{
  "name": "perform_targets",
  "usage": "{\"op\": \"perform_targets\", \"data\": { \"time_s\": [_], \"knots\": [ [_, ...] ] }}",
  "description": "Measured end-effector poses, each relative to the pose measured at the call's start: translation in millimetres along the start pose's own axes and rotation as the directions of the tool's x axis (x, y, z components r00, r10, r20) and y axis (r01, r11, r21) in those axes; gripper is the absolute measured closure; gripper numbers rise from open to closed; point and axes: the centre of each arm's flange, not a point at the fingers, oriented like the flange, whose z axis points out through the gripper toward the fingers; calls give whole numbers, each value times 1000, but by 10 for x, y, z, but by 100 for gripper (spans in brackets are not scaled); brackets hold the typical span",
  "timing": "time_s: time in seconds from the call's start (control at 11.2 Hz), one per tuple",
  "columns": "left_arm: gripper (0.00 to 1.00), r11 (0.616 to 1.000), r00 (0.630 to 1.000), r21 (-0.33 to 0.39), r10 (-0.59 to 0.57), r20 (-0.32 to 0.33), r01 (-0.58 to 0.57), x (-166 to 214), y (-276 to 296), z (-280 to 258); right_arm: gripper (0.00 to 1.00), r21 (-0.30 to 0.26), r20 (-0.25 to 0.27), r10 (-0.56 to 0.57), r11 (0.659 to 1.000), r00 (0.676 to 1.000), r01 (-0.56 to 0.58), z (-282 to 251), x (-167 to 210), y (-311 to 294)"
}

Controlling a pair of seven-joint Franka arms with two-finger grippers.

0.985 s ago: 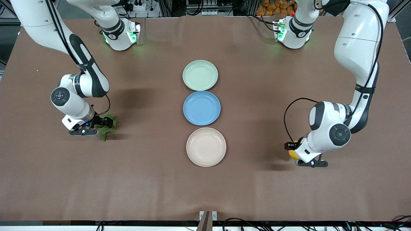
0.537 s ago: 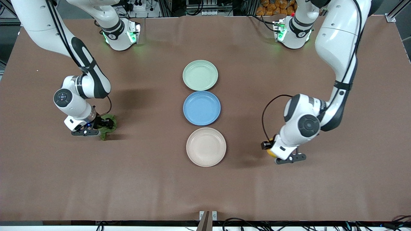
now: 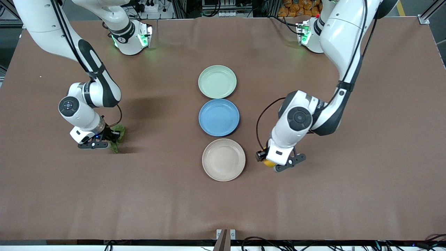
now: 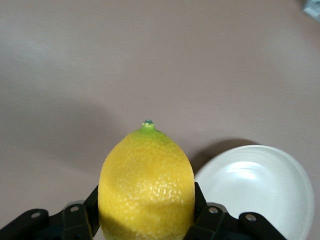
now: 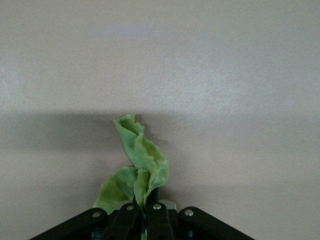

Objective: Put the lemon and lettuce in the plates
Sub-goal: 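Carry the lemon with the left gripper over the cream plate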

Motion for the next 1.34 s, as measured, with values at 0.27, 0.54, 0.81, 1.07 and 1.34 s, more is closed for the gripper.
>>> {"op": "perform_targets", "data": {
  "time_s": [0.27, 0.54, 0.81, 1.07, 1.34],
  "knots": [
    [32, 990, 995, -118, -84, -44, 78, -287, 297, 184, 97, -8, 40, 11, 1000, 999, -10, -159, 144, 79],
    [32, 976, 992, -191, -113, -55, 101, -551, 489, 329, 97, -10, 98, 19, 1000, 995, -18, -700, 344, 130],
    [32, 976, 992, -190, -116, -45, 106, -961, 692, 400, 97, -10, 120, 27, 1000, 992, -26, -1397, 431, 175],
    [4, 983, 995, -171, -77, -69, 64, -1119, 743, 474, 97, 9, 110, 33, 999, 993, -34, -1816, 451, 117],
    [0, 983, 992, -170, -91, -88, 75, -955, 684, 451, 97, 80, 115, 43, 995, 992, -52, -2049, 423, -118]
  ]
}}
